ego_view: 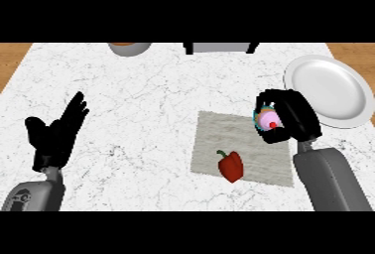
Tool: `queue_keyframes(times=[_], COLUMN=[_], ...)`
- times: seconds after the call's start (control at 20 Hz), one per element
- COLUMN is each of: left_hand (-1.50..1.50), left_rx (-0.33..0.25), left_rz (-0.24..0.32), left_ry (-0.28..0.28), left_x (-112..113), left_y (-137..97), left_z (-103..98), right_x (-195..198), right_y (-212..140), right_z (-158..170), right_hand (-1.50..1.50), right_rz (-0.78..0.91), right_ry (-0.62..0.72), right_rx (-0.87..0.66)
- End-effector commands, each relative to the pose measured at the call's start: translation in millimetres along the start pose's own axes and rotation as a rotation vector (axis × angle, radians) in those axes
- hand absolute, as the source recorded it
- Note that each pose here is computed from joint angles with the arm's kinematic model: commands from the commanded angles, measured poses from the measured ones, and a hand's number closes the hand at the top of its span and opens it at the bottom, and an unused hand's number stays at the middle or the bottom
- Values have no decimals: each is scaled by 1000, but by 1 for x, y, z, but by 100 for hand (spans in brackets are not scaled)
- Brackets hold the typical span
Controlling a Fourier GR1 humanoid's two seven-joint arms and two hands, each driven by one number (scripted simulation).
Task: Pick the cupcake from the placemat and place it in the plate
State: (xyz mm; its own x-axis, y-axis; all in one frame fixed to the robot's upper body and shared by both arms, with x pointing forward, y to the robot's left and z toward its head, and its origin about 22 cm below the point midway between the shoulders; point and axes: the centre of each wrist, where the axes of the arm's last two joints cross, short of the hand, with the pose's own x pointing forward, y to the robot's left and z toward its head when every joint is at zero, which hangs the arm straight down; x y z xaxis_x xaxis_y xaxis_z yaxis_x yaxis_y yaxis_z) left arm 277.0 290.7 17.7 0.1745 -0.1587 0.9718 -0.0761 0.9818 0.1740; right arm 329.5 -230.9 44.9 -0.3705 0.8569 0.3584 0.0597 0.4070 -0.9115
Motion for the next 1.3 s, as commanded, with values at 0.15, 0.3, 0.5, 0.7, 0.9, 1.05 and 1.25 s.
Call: queue_keyframes(times=[0.15, 0.3, 0.5, 0.7, 0.9, 1.05, 1.25], left_hand=[0, 0, 0, 0, 0, 0, 0], left_rx=[-40, -30, -35, -29, -32, -46, -62], left_rz=[-4, 5, 12, -4, -1, -14, -5], left_ry=[-3, -22, -6, -13, -19, -20, -25], left_x=[-3, 14, -13, 19, 19, -6, 12], left_y=[-5, -6, -15, -20, -14, -9, -20], left_z=[5, 0, 3, -8, -12, -9, 0], right_x=[-21, -43, -73, -110, -152, -168, -190], right_y=[-62, -69, -84, -83, -106, -113, -100], right_z=[6, 11, 19, 12, 14, 12, 38], right_hand=[150, 150, 150, 150, 150, 150, 150], right_rz=[17, -62, -169, -109, -98, -78, 4], right_ry=[194, 248, 321, 386, 423, 448, 494], right_rx=[-326, -318, -371, -376, -378, -352, -207])
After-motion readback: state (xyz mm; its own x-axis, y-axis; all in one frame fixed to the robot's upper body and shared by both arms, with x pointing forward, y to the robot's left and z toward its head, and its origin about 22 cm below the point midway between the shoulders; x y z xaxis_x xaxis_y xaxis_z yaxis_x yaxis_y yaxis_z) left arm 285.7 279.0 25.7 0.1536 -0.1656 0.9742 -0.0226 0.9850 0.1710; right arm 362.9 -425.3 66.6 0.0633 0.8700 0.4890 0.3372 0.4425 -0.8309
